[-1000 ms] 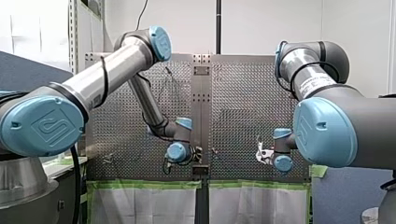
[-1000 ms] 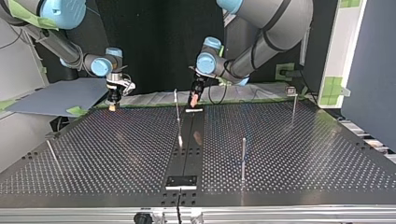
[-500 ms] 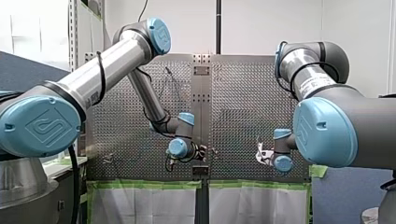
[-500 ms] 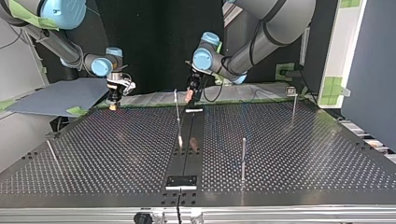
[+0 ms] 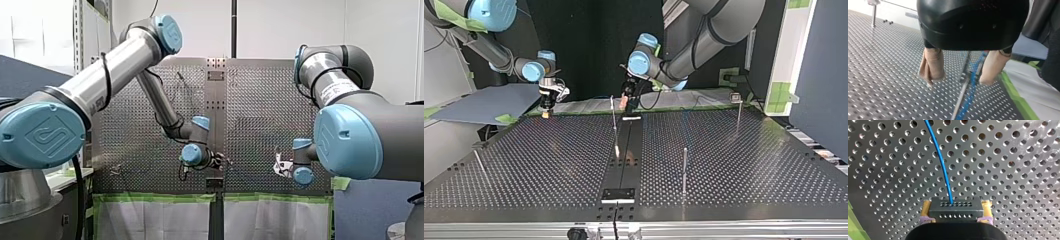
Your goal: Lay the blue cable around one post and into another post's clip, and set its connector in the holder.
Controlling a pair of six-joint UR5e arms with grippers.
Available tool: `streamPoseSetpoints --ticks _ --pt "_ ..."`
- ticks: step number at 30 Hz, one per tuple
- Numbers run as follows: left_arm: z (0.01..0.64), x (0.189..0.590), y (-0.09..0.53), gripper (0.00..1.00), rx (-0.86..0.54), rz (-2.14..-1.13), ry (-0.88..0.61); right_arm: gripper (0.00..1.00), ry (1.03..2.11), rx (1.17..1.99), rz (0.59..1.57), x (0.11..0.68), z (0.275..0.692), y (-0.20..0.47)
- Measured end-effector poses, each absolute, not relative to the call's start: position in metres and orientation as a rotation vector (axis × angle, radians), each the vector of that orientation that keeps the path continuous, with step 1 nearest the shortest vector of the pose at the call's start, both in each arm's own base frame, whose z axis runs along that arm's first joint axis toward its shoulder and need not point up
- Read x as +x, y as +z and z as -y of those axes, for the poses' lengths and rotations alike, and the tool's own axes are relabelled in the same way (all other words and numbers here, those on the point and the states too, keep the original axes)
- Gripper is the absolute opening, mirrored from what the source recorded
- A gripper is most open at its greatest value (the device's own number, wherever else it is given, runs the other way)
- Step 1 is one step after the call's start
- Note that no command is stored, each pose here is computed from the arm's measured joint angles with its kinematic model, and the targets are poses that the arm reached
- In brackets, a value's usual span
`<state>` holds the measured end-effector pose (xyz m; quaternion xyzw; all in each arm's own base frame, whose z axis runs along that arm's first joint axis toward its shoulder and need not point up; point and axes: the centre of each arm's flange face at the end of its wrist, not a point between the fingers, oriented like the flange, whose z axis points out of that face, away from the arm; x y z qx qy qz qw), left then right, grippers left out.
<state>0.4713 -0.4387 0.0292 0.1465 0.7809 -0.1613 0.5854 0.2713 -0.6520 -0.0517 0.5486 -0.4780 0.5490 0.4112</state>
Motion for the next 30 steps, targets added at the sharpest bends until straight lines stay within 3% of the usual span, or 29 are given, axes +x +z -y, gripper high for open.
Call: streamPoseSetpoints --ticks 21,30 --pt "0.446 0.465 0.037 0.98 0.352 -1.819 -0.393 0.09 1.383 1.383 1.206 0.271 0.652 -0.053" --pt "0.459 0.461 0.040 0.98 0.332 -1.794 -0.502 0.09 1.382 1.383 1.206 0.271 0.651 -0.054"
